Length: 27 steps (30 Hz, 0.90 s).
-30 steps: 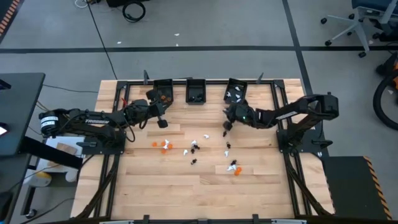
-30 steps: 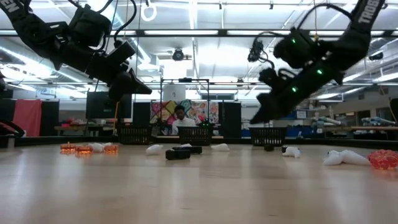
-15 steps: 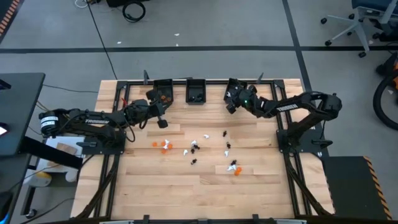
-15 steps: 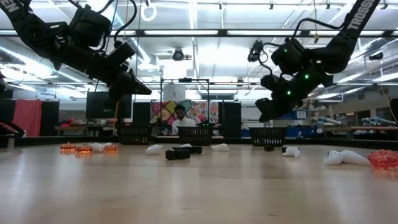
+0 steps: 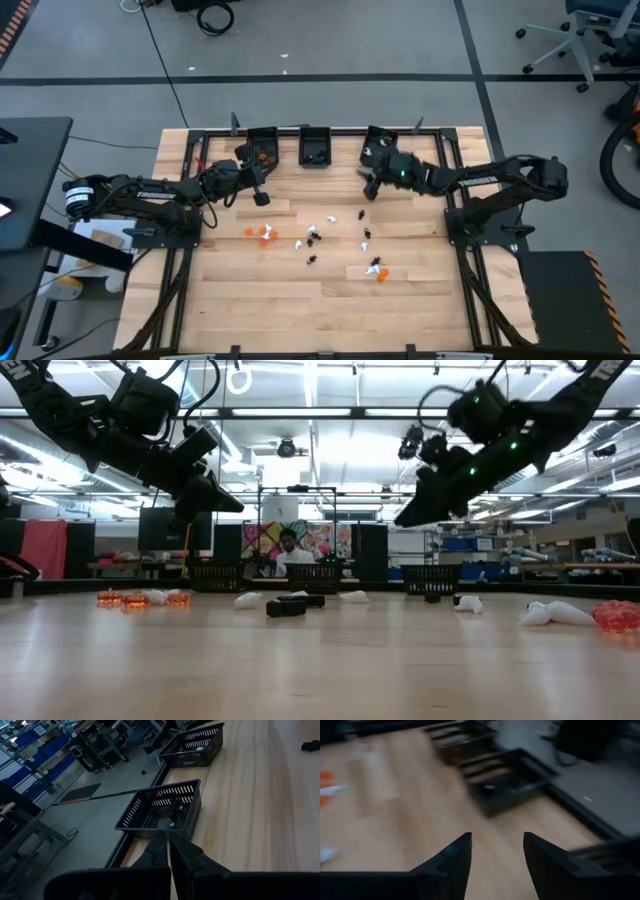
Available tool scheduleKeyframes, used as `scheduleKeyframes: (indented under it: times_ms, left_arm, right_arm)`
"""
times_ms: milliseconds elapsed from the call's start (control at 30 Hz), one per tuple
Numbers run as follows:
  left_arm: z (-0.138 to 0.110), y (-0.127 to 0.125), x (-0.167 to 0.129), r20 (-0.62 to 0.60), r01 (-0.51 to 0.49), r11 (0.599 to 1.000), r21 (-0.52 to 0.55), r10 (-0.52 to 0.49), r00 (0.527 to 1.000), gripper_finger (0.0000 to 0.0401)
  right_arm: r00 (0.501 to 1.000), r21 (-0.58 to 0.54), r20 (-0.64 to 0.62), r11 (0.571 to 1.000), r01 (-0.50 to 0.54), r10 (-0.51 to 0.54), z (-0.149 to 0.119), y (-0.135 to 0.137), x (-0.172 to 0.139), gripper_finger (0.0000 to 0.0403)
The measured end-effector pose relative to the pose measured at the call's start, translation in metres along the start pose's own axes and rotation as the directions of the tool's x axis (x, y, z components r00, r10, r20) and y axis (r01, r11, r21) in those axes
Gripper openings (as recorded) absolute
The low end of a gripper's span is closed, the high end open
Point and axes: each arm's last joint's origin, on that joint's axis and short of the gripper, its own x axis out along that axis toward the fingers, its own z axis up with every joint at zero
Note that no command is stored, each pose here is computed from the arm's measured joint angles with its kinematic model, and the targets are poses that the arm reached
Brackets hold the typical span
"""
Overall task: Sort Halloween decoration
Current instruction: Put the white ghost toy into the right black basket
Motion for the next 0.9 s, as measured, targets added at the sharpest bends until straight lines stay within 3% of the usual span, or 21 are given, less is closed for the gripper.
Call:
scheduleKeyframes:
  times_ms: [167, 467, 767, 900]
  left_arm:
    - [0.000, 0.000, 0.000, 0.001, 0.000, 1.000, 0.000, 0.000, 1.000, 0.0000]
    - [0.000, 0.000, 0.000, 0.001, 0.001, 1.000, -0.020, -0.001, 1.000, 0.0000]
    - [0.000, -0.001, 0.000, 0.006, 0.034, 0.999, -0.025, -0.034, 0.999, 0.0000]
    - [-0.001, -0.001, 0.000, 0.004, 0.036, 0.999, -0.024, -0.036, 0.999, 0.0000]
  right_arm:
    - [0.993, -0.008, 0.005, 0.993, -0.114, 0.114, -0.008, 0.036, 0.002, 0.0181]
    - [0.973, -0.058, 0.001, 0.971, -0.232, 0.233, -0.038, 0.080, 0.030, 0.0185]
    - [0.960, -0.099, -0.041, 0.955, -0.279, 0.276, -0.046, 0.108, 0.057, 0.0248]
    - [0.958, -0.054, -0.013, 0.957, -0.285, 0.285, -0.054, 0.112, 0.067, 0.0269]
